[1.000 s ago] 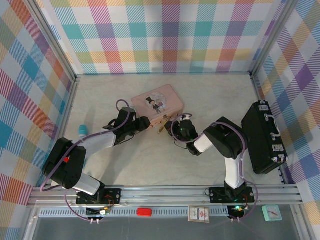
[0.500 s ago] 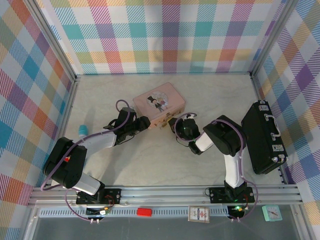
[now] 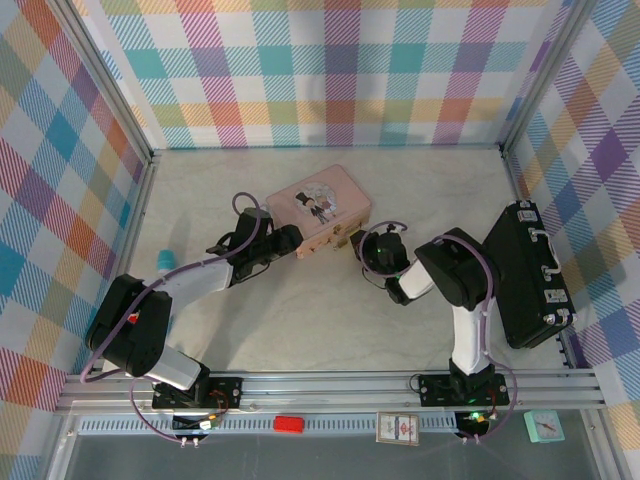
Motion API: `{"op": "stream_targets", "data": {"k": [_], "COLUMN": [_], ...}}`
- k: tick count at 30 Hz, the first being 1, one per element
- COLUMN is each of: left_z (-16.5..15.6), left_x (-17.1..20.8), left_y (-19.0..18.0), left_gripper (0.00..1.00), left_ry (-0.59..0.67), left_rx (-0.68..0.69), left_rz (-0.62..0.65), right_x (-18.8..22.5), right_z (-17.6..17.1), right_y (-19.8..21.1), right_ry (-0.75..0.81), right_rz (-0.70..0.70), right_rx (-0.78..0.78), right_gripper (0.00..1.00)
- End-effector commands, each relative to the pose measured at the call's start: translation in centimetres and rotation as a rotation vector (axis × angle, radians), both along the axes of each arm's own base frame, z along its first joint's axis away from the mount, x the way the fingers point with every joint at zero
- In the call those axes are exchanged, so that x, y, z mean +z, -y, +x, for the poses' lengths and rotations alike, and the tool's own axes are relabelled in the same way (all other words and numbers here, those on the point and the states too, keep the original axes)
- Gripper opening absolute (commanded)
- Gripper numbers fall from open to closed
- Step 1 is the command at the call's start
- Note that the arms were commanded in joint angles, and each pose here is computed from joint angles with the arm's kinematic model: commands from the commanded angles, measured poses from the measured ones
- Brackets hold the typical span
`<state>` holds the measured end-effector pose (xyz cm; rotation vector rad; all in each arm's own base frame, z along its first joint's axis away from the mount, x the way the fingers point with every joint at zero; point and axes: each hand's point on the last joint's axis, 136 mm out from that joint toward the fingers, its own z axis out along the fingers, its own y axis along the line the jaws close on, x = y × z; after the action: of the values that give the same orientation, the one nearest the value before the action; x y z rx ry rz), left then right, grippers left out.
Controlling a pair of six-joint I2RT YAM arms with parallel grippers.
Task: Unlock the padlock with the key
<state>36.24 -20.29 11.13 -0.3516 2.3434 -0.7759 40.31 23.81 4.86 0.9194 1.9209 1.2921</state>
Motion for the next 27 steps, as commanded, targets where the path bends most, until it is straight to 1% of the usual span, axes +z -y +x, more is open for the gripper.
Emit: {"op": "stream_targets", "data": {"k": [1,5,9,12,14,21,27], "left_z": [0.4,-0.1,-1.5,-3.4,-4.5,-8.0,-8.9], "left_x": [1.7,2.5,4.0,5.0,5.5,5.3,4.3], "left_y": [-0.6,-2.1,-4.4,-6.0,-6.8,-8.5,-9.4], "left_gripper": [0.61,0.61,0.63,0.66,0.68,0.71,0.71], "left_ry": [0.053,0.085,0.138,0.177,0.201,0.244,0.288], "left_rx": [0.001,0.0,-0.033,-0.055,-0.058,-0.055,-0.038], "left_rz": [0.026,0.042,0.098,0.178,0.204,0.226,0.241], "right_x": [1.9,2.8,4.1,4.7,4.9,6.6,7.0], "right_z": [0.2,-0.5,-2.2,-4.2,-5.6,-11.1,-15.2], "right_y": [1.1,1.6,1.5,1.6,2.0,4.7,6.9], "right_ry": [0.05,0.072,0.107,0.129,0.121,0.104,0.049], "right_rz": [-0.02,-0.092,-0.183,-0.272,-0.334,-0.553,-0.688], "right_rx": [-0.013,0.034,0.175,0.271,0.322,0.452,0.546], "right_gripper": [0.0,0.0,0.0,0.0,0.0,0.0,0.0]}}
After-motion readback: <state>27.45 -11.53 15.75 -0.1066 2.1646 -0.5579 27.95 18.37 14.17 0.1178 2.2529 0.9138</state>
